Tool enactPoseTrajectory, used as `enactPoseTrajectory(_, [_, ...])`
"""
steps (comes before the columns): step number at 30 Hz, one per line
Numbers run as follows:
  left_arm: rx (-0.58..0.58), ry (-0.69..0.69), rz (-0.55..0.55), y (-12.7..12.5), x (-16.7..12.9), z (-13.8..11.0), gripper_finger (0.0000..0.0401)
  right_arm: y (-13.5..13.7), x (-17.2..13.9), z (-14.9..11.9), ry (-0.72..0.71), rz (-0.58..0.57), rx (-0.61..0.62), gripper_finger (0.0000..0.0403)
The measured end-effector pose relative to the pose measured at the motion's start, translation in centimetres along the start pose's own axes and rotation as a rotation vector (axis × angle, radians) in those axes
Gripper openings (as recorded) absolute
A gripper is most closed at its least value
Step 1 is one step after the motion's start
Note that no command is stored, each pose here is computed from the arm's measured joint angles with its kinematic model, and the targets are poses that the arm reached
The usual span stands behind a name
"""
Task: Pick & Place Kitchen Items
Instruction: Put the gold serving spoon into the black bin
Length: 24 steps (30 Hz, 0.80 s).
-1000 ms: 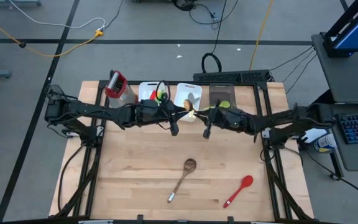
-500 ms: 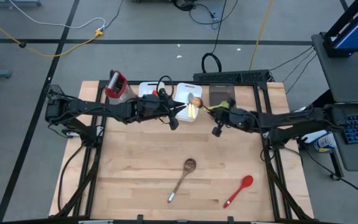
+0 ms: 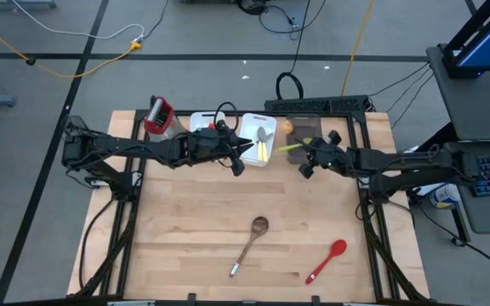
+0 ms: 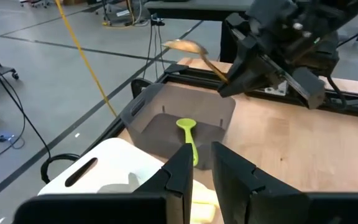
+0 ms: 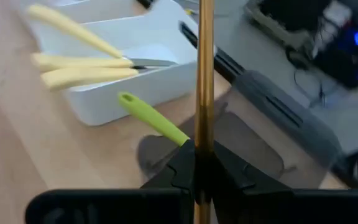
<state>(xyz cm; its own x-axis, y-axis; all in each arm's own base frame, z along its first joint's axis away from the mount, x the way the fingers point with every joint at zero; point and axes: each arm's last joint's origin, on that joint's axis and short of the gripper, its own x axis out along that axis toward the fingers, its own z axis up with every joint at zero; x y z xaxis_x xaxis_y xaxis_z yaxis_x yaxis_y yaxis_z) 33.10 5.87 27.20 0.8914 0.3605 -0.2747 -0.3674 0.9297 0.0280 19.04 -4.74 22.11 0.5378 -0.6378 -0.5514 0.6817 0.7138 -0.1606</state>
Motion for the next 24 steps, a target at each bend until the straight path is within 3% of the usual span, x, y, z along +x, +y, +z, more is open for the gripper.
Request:
enactPoseTrajectory(2, [0.0,0.0,0.0,0.0,0.0,0.0,0.0063,-0.5,0.1,-0.4,0.056,0.012,0.063,0.0019])
enactPoseTrajectory(10, [0.0,0.0,0.0,0.0,0.0,0.0,0.0063,-2.7,0.9,-1.3,0.303,0.246,0.292,0.0019])
enactPoseTrajectory(18, [0.005,-0.001,0.001,0.0,0.0,0.0,0.0063,-5.1,1.4,-1.3,0.437,0.421,0.634,0.0019])
enactPoseTrajectory(24, [0.006,0.0,0.0,0.0,0.0,0.0,0.0063,-6.6,1.6,-1.6,0.533,0.396,0.925,0.002])
